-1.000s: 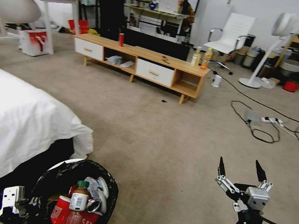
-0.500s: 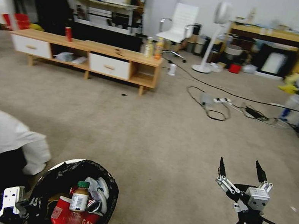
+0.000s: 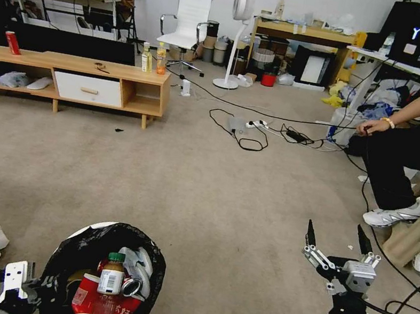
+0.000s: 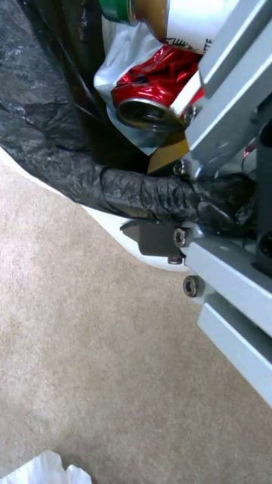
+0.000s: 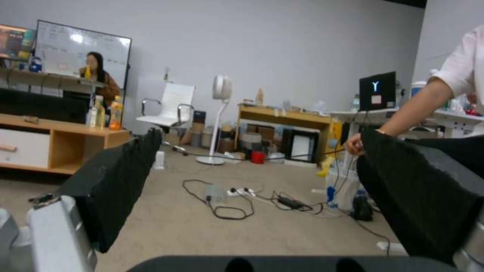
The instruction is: Pick up the trash bin and place the garbage on the floor into it.
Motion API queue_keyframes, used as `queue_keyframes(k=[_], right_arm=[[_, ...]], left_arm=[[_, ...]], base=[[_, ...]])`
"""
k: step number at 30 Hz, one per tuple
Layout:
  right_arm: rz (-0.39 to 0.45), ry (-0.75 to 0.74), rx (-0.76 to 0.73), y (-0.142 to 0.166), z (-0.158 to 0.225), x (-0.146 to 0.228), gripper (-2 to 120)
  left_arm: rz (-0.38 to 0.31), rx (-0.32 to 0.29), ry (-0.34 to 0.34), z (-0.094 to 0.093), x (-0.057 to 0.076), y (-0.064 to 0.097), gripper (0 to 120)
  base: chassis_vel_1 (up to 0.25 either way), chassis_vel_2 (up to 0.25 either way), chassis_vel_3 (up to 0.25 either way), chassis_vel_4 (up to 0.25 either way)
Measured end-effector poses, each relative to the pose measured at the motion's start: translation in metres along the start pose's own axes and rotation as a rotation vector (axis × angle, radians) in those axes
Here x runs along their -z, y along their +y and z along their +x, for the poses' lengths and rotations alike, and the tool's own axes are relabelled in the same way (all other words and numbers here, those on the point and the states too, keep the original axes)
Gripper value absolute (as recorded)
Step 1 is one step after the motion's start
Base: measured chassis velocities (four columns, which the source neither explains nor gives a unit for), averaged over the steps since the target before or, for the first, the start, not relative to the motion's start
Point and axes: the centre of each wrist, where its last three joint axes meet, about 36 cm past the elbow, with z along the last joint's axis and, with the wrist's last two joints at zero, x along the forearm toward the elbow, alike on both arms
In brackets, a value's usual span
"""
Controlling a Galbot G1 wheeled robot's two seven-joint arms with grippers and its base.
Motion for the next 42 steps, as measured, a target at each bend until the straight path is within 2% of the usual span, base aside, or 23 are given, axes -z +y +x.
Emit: queue_keyframes(k=[29, 42], right_arm=[[-0.018, -0.009, 0.039, 0.005, -0.003, -0.015, 100], [-0.021, -0.012, 0.039, 0.005, -0.004, -0.015, 100]], left_arm=[[0.013, 0.007, -0.004, 0.003, 0.001, 0.002, 1], [0.014, 0.006, -0.005, 0.003, 0.001, 0.002, 1]], base=[[0.0, 0.0, 0.0, 0.0], [-0.178, 0.159, 0.168, -0.163]])
